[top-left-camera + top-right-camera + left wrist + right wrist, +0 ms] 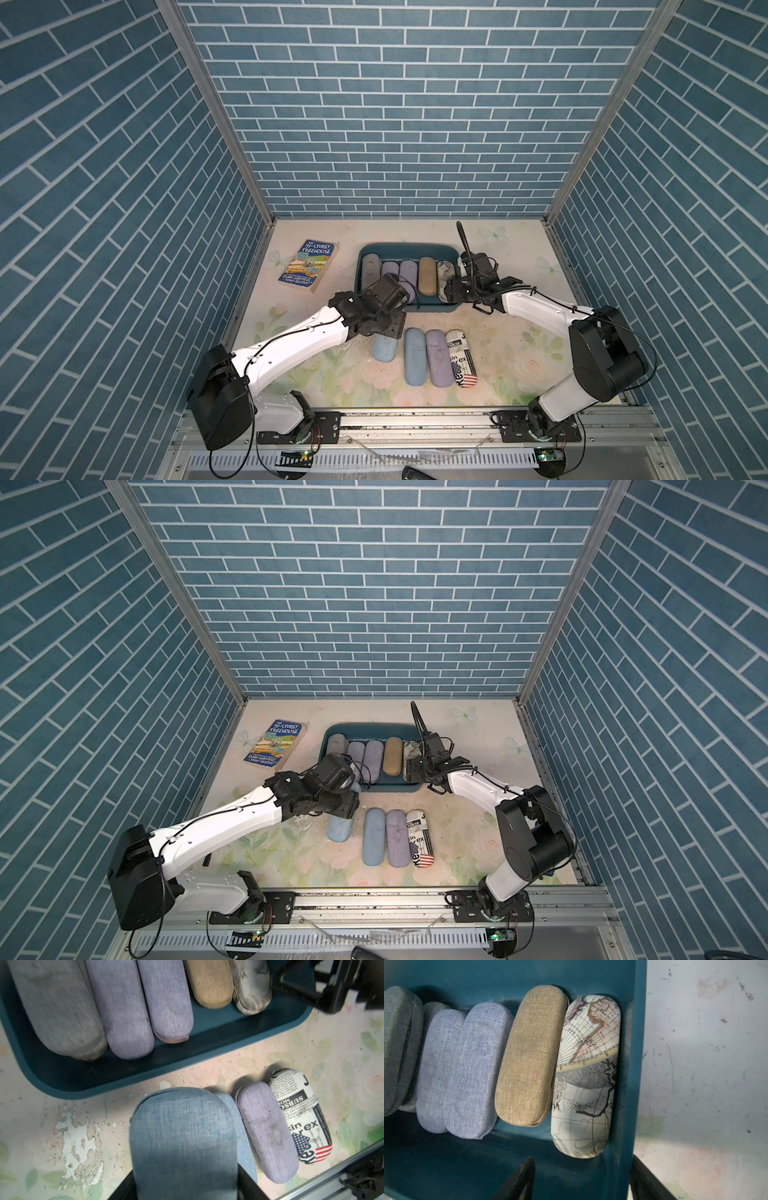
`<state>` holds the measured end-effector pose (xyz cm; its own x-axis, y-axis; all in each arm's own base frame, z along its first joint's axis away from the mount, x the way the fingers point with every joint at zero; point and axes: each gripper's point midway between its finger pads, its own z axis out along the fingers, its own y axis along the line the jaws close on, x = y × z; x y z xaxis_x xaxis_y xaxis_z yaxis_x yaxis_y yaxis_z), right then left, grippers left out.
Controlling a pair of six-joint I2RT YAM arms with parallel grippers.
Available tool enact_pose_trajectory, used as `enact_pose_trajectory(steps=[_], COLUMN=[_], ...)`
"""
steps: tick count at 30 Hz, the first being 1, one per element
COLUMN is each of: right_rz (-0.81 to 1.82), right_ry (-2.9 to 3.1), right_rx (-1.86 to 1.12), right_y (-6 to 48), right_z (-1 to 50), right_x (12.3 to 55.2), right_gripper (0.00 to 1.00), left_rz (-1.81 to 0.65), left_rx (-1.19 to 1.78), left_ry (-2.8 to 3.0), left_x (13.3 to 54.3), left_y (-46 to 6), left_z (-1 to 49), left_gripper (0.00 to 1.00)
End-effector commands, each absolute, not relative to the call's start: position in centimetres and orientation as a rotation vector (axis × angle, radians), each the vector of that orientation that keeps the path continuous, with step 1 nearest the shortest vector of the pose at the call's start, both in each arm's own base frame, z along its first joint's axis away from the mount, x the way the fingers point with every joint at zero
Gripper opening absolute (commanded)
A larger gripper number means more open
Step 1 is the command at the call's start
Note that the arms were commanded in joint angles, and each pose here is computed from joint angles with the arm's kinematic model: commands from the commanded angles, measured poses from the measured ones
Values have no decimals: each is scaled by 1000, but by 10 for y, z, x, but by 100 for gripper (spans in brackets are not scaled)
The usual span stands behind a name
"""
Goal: Put the glasses cases into the storage boxes
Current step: Place the glasses case in the storage box.
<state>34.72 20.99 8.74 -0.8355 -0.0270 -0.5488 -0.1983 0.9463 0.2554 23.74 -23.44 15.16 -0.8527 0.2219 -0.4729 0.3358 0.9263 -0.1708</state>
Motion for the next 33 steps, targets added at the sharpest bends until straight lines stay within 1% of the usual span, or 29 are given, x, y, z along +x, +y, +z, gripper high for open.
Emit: enact_pose_trajectory(steps=[1,9,15,19,24,28,33], right_rz=[426,429,425,422,418,408,407], right_ry=[2534,2535,2535,2541,2543,2547,2557], right_rx=[-141,-145,-146,-149,-147,-143,-146], right_y=[213,214,214,214,213,211,212], right_z=[90,90,88,86,87,85,82], right_x=[350,350,351,350,350,350,350], right_gripper=[71,71,71,71,71,71,71], left_rz=[-371,-408,-365,-326,-273,-155,-44], left_rx=[378,260,229,247,233,224,241], left_ry=[2582,2490,2471,2485,2532,2549,2571], left_x=[257,322,367,393,422,437,447], left_y=[-230,-226,-229,-239,-244,-237,-229], left_z=[173,203,200,188,159,139,121], left_gripper=[64,64,64,64,64,64,65])
